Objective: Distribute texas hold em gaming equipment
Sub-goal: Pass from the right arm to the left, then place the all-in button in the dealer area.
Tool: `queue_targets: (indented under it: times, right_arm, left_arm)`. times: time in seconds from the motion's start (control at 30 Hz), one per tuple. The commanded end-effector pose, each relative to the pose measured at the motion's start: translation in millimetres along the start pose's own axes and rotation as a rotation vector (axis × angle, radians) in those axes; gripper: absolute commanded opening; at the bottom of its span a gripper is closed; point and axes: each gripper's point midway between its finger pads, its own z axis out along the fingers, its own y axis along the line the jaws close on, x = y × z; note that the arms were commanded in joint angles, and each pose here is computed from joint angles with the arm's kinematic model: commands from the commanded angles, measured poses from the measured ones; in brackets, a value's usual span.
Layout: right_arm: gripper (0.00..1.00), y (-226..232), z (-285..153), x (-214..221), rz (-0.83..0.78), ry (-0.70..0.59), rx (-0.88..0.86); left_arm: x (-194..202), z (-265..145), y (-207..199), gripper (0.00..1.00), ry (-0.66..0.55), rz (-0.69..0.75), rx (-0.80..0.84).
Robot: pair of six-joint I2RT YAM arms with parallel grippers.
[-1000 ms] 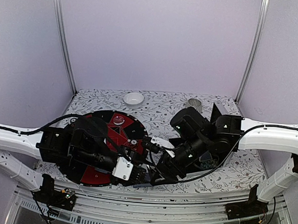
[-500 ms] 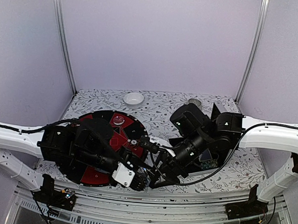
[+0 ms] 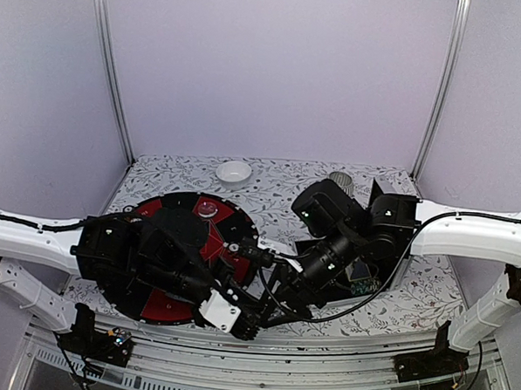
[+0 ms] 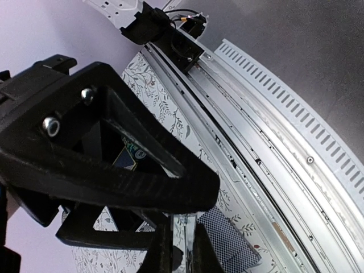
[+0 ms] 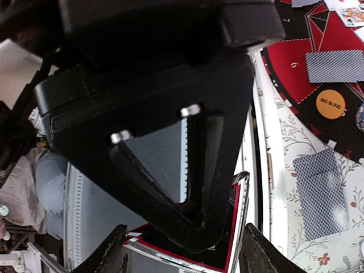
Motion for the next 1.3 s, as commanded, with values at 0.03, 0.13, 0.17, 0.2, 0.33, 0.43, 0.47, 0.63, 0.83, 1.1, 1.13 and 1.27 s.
queue_targets:
  times: [0.03, 0.13, 0.17, 0.2, 0.33, 0.43, 0.47, 0.63, 0.83, 1.1, 1.13, 1.27]
  right_arm:
    - [0.29, 1, -5, -12, -0.039, -0.024, 0.011]
    - [0.30, -1, -7, -12, -0.041, -0.030, 0.031]
    - [0.38, -3, -8, -12, -0.039, -0.032, 0.049]
    - [0.48, -8, -11, -13, -0.037, -0.039, 0.078]
    - [0.99, -36, -36, -20, 0.007, -0.109, 0.252]
    - [0.99, -60, -74, -29, 0.072, -0.231, 0.378]
    - [0.99, -67, -89, -32, 0.086, -0.281, 0.421]
    - [0.99, -93, -140, -20, 0.179, -0.428, 0.573]
    - [0.99, -97, -136, -14, 0.194, -0.438, 0.551]
    - [0.99, -96, -132, -7, 0.195, -0.433, 0.543]
    - [0.99, -96, -132, -6, 0.196, -0.433, 0.542]
    - [0.99, -95, -135, -4, 0.203, -0.443, 0.547]
  left_arm:
    - [-12, -2, 4, 0.00, -0.031, -0.018, -0.006]
    - [-11, -3, 3, 0.00, -0.024, -0.038, -0.006]
    - [-9, -3, 5, 0.00, -0.012, -0.052, -0.017]
    - [-6, -4, 8, 0.00, 0.006, -0.068, -0.034]
    - [25, -5, 22, 0.00, 0.155, -0.196, -0.124]
    - [58, -7, 24, 0.00, 0.258, -0.318, -0.137]
    - [74, -9, 29, 0.00, 0.294, -0.372, -0.155]
    - [175, -32, 80, 0.00, 0.509, -0.630, -0.369]
    - [297, -40, 128, 0.00, 0.813, -0.721, -0.580]
    - [417, -8, 145, 0.00, 1.064, -0.717, -0.635]
    - [426, -4, 148, 0.00, 1.070, -0.723, -0.640]
    - [446, 17, 150, 0.00, 1.083, -0.698, -0.606]
